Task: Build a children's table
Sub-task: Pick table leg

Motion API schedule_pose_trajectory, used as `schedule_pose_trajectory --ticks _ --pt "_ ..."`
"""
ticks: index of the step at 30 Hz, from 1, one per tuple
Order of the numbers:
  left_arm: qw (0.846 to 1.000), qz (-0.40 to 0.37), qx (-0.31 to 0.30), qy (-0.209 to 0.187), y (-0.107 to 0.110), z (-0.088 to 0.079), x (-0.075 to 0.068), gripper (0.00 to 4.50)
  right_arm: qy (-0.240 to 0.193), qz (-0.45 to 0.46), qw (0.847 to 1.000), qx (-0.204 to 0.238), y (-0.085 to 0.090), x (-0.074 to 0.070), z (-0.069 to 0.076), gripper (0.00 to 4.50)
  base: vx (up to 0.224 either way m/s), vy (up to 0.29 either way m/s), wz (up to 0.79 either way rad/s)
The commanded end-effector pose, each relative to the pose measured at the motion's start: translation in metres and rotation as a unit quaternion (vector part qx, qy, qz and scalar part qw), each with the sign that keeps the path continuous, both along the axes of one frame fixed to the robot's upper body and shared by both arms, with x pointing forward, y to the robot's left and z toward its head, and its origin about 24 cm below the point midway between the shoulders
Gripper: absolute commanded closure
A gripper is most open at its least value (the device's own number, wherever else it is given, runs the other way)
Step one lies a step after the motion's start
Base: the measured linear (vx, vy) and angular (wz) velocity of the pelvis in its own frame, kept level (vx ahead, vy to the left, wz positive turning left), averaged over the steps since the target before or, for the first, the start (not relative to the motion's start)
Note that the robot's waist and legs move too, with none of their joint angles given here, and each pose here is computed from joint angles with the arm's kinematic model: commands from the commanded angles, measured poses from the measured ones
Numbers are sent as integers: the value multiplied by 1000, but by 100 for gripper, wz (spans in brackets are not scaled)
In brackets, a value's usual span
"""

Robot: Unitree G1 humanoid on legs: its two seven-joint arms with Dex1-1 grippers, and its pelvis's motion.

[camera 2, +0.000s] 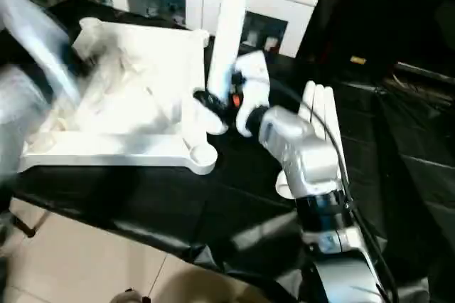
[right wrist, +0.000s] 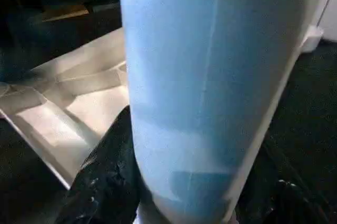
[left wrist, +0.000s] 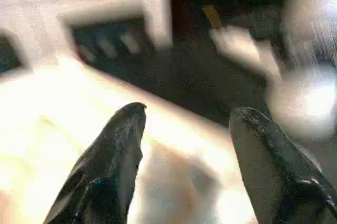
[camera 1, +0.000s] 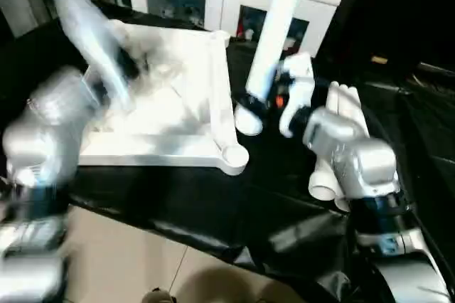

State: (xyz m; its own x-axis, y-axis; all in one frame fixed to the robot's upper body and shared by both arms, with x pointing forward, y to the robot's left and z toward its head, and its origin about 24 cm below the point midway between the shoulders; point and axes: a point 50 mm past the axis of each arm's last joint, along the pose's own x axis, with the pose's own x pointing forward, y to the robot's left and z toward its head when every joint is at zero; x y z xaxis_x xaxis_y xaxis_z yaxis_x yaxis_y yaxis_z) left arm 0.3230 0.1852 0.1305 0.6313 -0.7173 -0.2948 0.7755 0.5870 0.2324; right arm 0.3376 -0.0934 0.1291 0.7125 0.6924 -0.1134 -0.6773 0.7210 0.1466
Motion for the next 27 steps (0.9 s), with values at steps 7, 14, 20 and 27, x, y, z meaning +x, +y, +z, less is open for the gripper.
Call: schedule_pose_trajectory --ticks 7,14,20,27 --pt "990 -108 80 54 -17 -36 1 161 0 0 1000 -14 -12 -8 -15 264 0 0 0" --pt "982 -127 119 68 -17 -46 11 161 -10 0 1000 -19 -15 -8 -12 264 0 0 0" --pt "975 -138 151 82 -9 -52 19 178 -19 -3 1000 -21 -18 -9 -10 264 0 0 0" --pt "973 -140 156 101 -4 -53 22 231 -24 1 999 -26 -18 -7 -8 264 0 0 0"
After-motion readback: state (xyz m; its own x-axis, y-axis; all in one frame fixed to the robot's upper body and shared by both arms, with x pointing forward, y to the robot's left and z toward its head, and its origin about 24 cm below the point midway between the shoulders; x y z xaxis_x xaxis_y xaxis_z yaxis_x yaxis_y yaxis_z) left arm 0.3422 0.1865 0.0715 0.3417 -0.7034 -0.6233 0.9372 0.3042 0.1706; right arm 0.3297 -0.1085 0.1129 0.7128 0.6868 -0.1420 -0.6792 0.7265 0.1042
